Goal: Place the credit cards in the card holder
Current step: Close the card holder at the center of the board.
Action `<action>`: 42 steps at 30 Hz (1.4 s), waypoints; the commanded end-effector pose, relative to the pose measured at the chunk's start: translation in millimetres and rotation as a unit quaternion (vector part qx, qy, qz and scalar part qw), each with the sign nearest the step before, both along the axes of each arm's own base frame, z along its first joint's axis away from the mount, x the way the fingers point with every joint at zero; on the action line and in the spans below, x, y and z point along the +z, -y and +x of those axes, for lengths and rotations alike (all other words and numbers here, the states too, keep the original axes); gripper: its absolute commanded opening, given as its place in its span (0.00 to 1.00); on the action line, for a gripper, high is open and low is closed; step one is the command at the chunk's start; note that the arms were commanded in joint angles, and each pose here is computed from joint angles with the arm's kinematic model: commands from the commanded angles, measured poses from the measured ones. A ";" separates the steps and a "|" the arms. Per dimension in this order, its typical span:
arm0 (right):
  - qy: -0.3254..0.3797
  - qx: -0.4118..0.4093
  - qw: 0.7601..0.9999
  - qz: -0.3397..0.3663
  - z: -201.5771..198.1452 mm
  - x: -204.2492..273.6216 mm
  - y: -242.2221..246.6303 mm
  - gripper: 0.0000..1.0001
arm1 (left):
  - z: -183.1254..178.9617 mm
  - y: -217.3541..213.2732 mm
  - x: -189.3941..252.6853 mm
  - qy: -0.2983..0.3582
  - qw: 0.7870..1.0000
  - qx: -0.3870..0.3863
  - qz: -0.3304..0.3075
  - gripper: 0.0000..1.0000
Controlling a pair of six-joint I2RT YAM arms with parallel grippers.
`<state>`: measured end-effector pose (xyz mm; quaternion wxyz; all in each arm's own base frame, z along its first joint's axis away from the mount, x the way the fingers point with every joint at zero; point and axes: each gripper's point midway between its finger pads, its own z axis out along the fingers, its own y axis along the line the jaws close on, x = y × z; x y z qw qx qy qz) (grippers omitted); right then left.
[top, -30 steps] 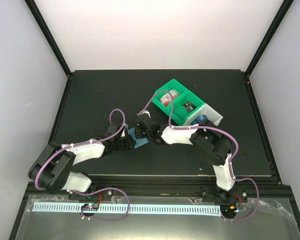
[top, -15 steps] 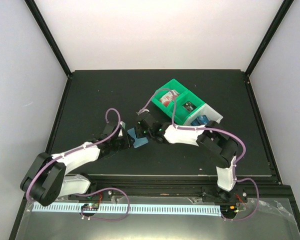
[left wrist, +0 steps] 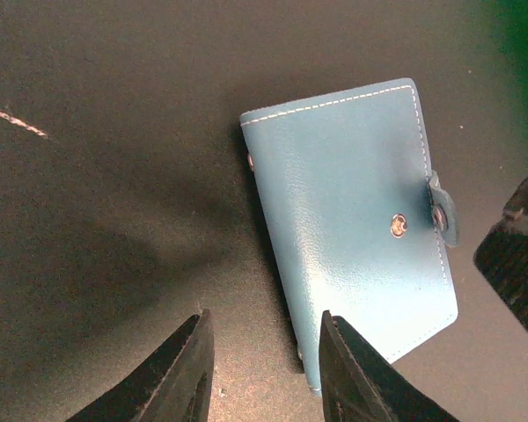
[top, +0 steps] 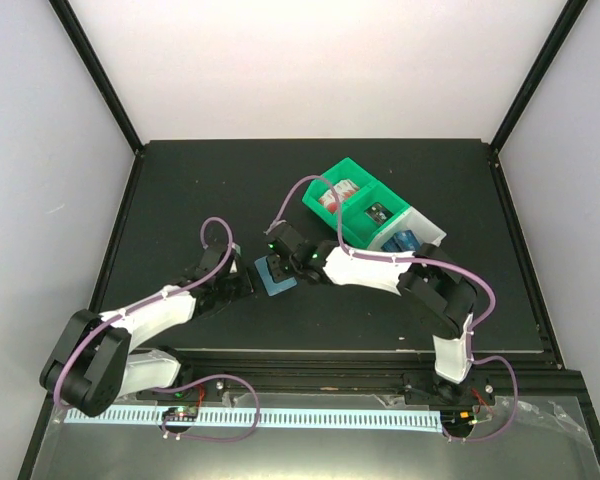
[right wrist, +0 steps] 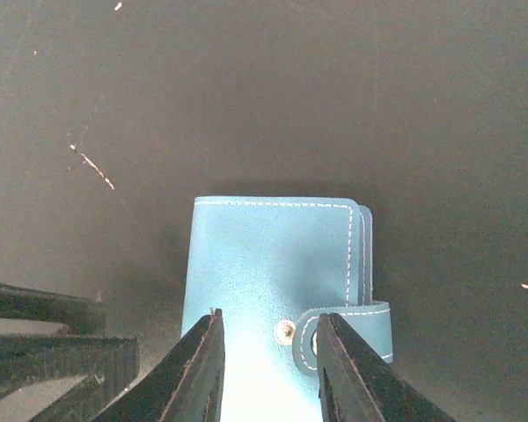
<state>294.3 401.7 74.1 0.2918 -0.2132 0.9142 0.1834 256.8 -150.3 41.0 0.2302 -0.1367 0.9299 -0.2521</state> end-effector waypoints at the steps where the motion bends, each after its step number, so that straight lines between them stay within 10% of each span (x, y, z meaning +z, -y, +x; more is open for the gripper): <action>1: 0.002 0.013 0.999 -0.052 -1.1 -12.6 6.7 0.31 | 1.6 -6.0 1.8 0.005 1.000 0.010 0.001 0.35; 16: -0.002 -0.008 0.998 -0.058 3.7 -23.6 7.3 0.09 | 1.0 -6.2 -0.7 -0.001 1.000 0.007 -0.003 0.35; 24: 0.006 -0.010 0.999 -0.049 5.0 -14.4 6.8 0.18 | 0.6 -4.8 -1.8 -0.003 1.000 0.003 -0.006 0.35; 29: 0.003 -0.011 0.999 -0.048 5.0 -16.1 6.2 0.03 | 0.6 -4.7 -2.5 -0.004 1.000 0.002 -0.006 0.35; 35: 0.003 -0.013 0.999 -0.045 4.6 -15.0 6.0 0.12 | 0.3 -3.9 -3.7 -0.006 1.000 0.000 -0.006 0.35; 42: 0.007 -0.012 0.999 -0.041 6.0 -11.7 4.9 0.01 | 0.4 -3.2 -4.6 -0.007 1.000 -0.002 -0.007 0.35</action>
